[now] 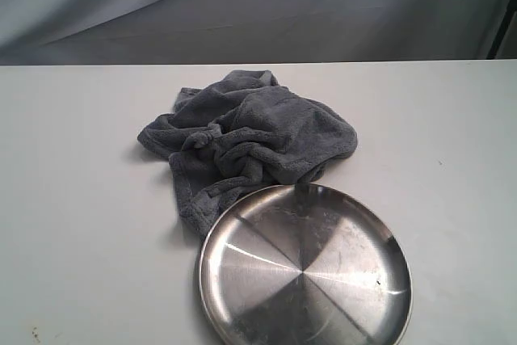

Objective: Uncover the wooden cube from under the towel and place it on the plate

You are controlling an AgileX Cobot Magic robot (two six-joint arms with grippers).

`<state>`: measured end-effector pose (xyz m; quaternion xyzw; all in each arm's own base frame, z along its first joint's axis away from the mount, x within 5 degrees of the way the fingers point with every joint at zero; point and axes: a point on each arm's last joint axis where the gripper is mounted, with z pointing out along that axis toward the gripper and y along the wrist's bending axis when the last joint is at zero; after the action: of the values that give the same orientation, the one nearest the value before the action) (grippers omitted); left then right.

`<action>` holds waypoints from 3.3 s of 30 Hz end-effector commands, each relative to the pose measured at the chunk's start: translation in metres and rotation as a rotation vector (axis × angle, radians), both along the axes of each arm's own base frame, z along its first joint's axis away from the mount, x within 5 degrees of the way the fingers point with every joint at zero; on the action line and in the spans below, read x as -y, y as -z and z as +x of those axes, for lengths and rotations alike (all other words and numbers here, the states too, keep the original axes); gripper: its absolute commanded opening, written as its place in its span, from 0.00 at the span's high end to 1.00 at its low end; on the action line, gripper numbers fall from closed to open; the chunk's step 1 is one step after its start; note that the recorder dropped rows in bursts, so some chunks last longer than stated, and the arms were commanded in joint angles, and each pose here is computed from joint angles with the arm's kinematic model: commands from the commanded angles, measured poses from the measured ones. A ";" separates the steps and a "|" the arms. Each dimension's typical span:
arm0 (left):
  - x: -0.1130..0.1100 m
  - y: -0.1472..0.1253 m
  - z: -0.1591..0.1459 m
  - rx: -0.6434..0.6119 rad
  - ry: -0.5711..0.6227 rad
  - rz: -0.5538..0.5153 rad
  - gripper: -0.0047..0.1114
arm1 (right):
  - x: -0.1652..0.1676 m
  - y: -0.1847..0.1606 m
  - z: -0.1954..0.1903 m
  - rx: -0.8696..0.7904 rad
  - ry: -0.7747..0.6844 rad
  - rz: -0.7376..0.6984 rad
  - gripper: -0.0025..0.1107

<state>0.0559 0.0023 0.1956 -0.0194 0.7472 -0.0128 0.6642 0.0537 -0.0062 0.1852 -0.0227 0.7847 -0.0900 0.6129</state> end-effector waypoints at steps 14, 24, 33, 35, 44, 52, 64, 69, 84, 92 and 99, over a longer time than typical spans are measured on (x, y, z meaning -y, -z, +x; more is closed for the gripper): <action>0.000 0.001 0.000 0.004 -0.001 -0.007 0.96 | 0.000 0.001 0.000 0.005 -0.002 -0.009 0.98; 0.000 0.001 0.000 0.004 -0.001 -0.011 0.96 | 0.000 0.001 0.000 0.005 -0.002 -0.009 0.98; 0.000 0.001 0.000 0.004 -0.001 -0.011 0.96 | 0.000 0.001 0.000 0.005 -0.002 -0.009 0.98; 0.000 0.001 0.000 0.004 -0.001 -0.011 0.96 | 0.000 0.001 0.000 0.005 -0.002 -0.009 0.98; -0.001 0.000 0.000 0.007 -0.006 0.043 0.96 | 0.000 0.001 0.000 0.005 -0.002 -0.009 0.98; -0.001 0.000 0.000 0.007 -0.006 0.041 0.96 | 0.000 -0.001 0.000 0.026 -0.002 -0.018 0.98; -0.001 0.000 0.000 0.007 -0.005 0.049 0.96 | 0.002 -0.032 0.001 0.414 0.037 0.398 0.98; -0.001 0.000 0.000 0.007 -0.005 0.049 0.96 | 0.006 -0.043 -0.002 0.559 0.062 0.492 0.98; -0.001 0.000 0.000 0.007 -0.005 0.049 0.96 | -0.005 -0.095 -0.007 0.408 -0.024 0.489 0.98; -0.001 0.000 0.000 0.007 -0.005 0.049 0.96 | -0.010 -0.113 0.028 0.015 -0.068 0.328 0.98; -0.001 0.000 0.000 0.007 -0.005 0.049 0.96 | -0.010 -0.129 0.057 -0.173 -0.122 0.235 0.98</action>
<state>0.0560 0.0030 0.1958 -0.0053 0.7466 0.0054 0.6653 0.1029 0.0032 0.3098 0.0233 0.8200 0.0517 0.5696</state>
